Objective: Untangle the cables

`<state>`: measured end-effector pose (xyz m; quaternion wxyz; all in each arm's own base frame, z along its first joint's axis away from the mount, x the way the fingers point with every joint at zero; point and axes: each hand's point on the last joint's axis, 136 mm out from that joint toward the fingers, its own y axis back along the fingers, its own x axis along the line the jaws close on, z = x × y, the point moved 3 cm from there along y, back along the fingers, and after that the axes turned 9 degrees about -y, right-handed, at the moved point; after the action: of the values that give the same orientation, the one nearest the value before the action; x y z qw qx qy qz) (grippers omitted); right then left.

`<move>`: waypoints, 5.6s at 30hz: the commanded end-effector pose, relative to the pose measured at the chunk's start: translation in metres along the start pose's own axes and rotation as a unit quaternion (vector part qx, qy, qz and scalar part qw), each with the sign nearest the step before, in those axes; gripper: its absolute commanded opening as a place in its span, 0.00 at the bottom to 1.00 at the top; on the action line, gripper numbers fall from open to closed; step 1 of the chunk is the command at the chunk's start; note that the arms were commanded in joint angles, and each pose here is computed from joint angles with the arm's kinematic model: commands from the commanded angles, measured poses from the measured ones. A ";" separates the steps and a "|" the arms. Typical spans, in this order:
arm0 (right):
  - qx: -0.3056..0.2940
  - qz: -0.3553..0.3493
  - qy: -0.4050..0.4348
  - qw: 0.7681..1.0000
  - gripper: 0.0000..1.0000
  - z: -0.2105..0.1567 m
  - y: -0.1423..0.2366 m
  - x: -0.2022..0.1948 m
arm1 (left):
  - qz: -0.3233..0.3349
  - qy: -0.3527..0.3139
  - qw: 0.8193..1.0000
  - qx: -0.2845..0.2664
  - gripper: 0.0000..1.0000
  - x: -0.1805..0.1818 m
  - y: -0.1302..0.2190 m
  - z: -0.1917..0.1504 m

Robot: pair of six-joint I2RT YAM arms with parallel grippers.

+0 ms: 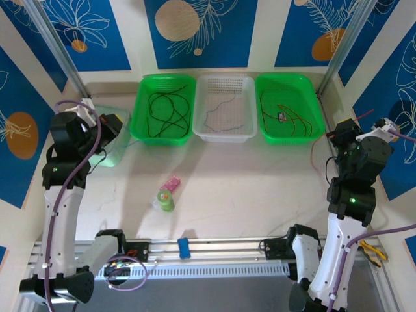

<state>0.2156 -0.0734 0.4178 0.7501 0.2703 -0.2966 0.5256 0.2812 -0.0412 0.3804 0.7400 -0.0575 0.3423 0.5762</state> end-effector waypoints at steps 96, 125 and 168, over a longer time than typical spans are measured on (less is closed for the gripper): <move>0.330 -0.221 0.001 0.918 0.76 -0.186 -0.273 -0.119 | -0.265 -0.088 0.953 -0.122 0.00 -0.205 -0.047 0.129; 0.370 -0.118 -0.025 0.921 0.92 -0.164 -0.242 -0.059 | -0.331 -0.066 0.917 -0.212 0.00 -0.275 -0.173 0.149; 0.358 -0.067 -0.017 0.931 0.92 -0.136 -0.123 -0.034 | 0.003 -0.155 0.950 0.272 0.00 -0.088 -0.409 -0.235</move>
<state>0.3526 -0.0359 0.2888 0.6361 0.5461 -0.0864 0.5382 0.5315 -0.3647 0.1278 0.7768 0.2240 0.3741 0.4544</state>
